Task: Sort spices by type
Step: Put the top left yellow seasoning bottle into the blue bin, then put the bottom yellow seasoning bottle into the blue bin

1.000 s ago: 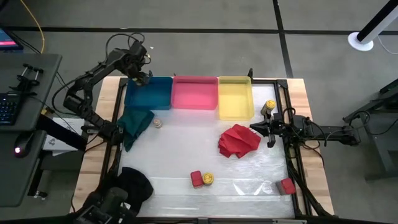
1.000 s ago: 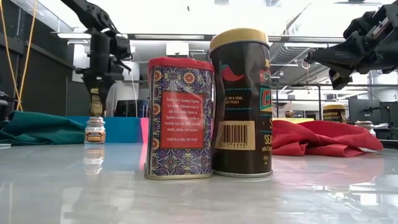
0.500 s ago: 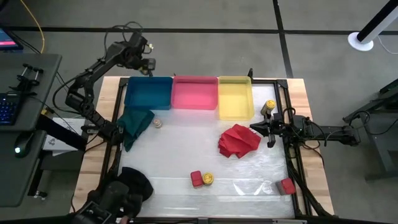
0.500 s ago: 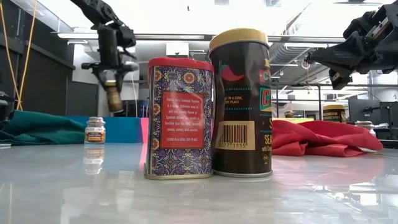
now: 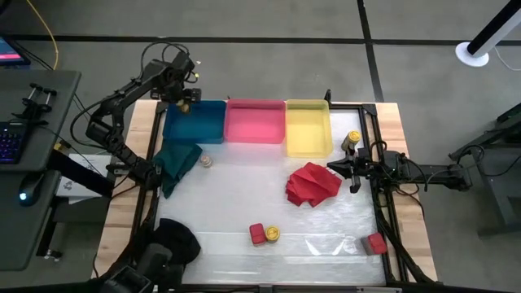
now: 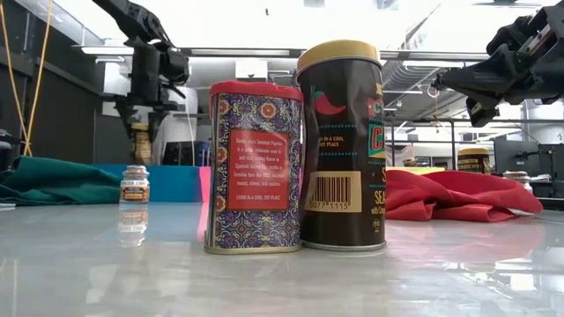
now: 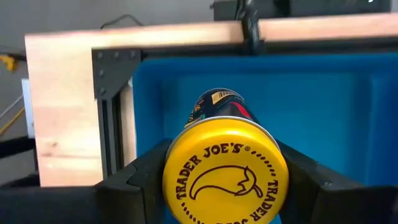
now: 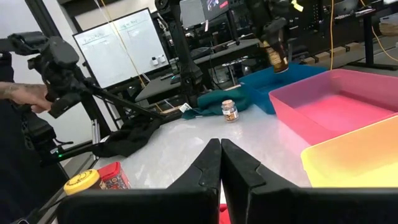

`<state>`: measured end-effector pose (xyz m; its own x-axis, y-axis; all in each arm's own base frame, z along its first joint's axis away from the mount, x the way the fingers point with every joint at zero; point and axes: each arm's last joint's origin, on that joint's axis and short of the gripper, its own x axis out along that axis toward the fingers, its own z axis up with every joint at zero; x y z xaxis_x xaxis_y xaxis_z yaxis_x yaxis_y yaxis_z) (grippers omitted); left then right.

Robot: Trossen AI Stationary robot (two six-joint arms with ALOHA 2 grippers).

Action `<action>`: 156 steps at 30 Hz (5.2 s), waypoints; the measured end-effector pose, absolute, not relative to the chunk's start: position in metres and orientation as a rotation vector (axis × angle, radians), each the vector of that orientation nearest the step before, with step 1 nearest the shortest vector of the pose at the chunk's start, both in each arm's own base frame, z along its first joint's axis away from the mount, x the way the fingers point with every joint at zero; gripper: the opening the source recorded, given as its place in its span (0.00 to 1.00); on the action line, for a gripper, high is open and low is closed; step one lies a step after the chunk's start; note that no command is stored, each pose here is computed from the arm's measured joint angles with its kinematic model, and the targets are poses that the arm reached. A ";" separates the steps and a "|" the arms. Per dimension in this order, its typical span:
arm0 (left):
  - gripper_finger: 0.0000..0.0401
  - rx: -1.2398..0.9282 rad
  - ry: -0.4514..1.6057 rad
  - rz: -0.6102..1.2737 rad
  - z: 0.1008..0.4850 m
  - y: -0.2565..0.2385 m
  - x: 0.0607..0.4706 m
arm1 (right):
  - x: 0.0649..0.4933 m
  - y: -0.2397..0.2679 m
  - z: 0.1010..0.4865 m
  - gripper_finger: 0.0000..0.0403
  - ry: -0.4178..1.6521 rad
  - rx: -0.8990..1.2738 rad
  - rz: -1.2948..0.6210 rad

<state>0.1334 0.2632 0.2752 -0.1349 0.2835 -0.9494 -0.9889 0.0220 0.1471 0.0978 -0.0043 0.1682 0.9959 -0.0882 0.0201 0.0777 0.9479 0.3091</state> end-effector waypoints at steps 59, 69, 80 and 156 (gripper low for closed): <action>0.59 -0.839 1.274 1.387 0.258 0.293 0.144 | 0.098 -0.004 0.168 0.00 -0.033 0.313 -0.084; 0.59 -0.737 0.992 1.309 0.326 0.301 0.174 | 0.098 -0.004 0.168 0.00 -0.033 0.313 -0.084; 0.59 -0.589 0.702 0.401 0.365 0.220 0.298 | 0.098 -0.004 0.168 0.00 -0.033 0.313 -0.085; 0.00 0.071 0.484 -0.464 0.239 -0.128 0.390 | 0.177 0.137 0.412 0.00 0.643 0.646 -0.086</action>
